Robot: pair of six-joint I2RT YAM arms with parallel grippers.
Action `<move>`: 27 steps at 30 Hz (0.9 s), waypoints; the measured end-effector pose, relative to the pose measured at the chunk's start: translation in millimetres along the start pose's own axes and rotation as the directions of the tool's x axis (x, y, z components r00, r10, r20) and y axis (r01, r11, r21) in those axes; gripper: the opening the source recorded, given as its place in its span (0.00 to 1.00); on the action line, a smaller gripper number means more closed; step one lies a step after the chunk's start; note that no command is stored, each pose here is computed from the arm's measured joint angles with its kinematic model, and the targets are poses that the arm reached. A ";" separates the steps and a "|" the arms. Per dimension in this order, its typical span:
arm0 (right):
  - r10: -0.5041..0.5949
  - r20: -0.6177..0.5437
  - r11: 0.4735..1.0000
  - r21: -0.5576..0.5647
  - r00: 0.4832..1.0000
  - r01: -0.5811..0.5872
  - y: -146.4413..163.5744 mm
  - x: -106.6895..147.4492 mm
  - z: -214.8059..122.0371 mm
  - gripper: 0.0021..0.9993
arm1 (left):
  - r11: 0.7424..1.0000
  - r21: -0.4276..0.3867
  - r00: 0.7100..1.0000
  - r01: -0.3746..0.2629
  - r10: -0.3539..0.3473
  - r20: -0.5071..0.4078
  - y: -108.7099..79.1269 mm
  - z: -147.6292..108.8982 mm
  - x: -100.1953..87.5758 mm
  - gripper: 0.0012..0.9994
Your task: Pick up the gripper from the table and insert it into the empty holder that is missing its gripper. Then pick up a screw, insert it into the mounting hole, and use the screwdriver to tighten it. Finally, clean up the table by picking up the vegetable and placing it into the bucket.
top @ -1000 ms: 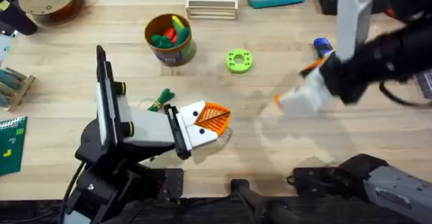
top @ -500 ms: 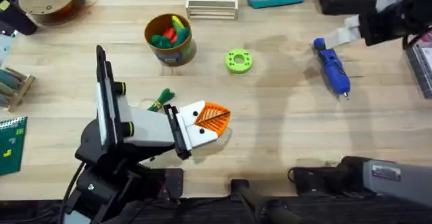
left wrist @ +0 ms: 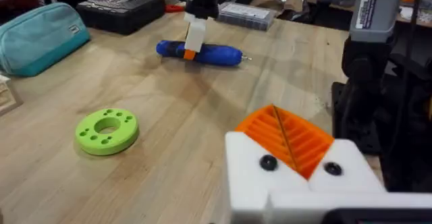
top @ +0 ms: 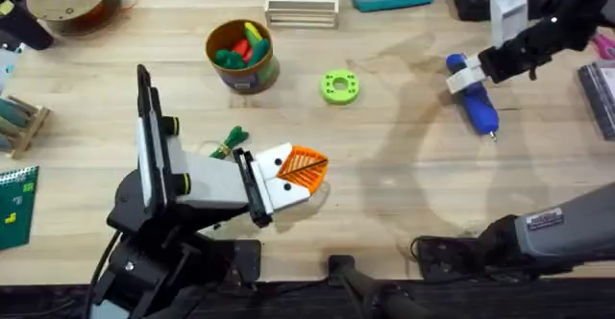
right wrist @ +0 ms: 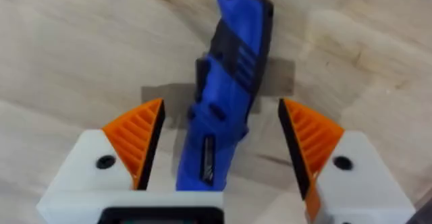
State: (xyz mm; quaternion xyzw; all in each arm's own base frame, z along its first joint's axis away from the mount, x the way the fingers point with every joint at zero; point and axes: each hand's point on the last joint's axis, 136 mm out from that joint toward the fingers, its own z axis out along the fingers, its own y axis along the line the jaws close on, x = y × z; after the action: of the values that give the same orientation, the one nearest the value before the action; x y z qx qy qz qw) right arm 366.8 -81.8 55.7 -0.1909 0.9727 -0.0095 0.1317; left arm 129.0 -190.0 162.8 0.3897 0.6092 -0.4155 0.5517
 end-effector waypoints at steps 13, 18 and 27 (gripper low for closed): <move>-0.002 0.055 0.998 -0.070 0.998 0.006 5.7 -13.4 24.3 0.96 | 1.000 0.000 1.000 0.000 0.000 0.000 0.0 0.0 0.0 0.00; 0.006 0.058 0.998 -0.067 0.998 -0.002 4.8 -14.2 24.3 0.90 | 1.000 0.000 1.000 0.000 0.000 0.000 0.0 0.0 0.0 0.00; 0.002 0.085 0.998 -0.056 0.996 0.003 1.7 -20.7 25.4 0.06 | 1.000 0.000 1.000 0.000 0.000 0.000 0.0 0.0 0.0 0.00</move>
State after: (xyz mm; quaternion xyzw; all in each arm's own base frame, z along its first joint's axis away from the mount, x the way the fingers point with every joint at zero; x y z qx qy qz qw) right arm 391.3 -71.7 36.2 -0.1951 0.9661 0.0259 0.1673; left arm 129.0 -190.0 162.8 0.3897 0.6092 -0.4155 0.5517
